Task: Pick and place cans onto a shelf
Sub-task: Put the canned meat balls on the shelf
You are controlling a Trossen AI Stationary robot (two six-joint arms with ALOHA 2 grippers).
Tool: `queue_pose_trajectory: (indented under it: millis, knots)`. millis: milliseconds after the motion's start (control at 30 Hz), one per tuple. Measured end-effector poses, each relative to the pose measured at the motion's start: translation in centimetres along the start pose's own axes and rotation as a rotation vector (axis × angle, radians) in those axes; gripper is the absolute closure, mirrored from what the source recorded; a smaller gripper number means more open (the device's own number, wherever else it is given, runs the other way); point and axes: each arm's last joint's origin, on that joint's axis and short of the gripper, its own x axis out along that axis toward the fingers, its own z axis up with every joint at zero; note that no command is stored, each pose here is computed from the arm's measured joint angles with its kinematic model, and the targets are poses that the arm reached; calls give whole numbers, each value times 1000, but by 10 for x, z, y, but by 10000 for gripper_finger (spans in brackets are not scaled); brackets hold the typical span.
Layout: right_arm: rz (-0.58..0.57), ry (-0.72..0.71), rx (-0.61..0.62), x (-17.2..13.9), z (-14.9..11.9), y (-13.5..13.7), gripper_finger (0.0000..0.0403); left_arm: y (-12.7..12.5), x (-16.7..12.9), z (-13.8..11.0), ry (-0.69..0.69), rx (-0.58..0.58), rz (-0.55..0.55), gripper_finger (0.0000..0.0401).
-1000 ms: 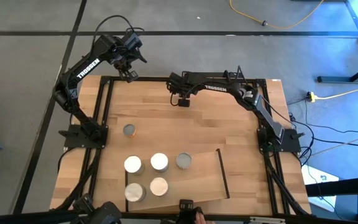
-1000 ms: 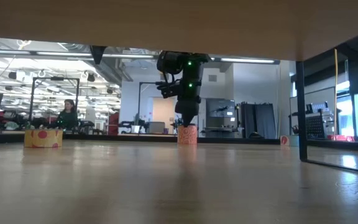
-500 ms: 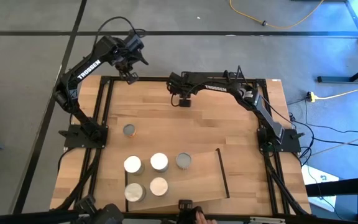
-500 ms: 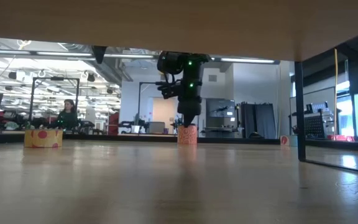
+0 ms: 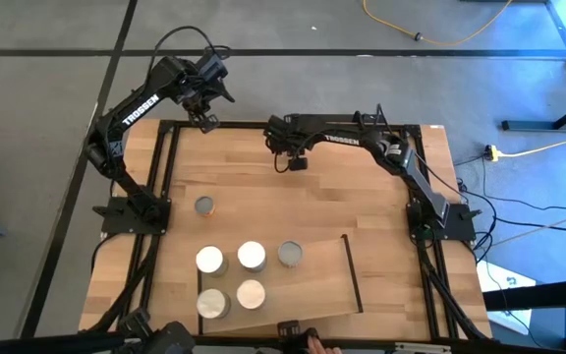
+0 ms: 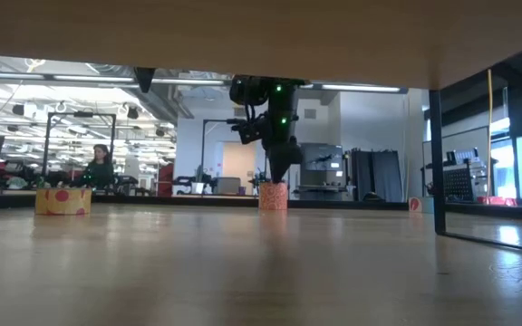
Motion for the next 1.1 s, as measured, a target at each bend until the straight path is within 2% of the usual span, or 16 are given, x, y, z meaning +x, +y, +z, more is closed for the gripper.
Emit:
queue_pose_trajectory:
  millis: [233,433,1100]
  knots:
    - [124,-3,-61,-4,-9,0,285,0,0,0,0,0,0,401]
    - [85,26,-41,-1,-14,-9,285,0,0,0,0,0,0,401]
    - [68,-14,-4,0,-12,-13,285,0,0,0,0,-1,0,401]
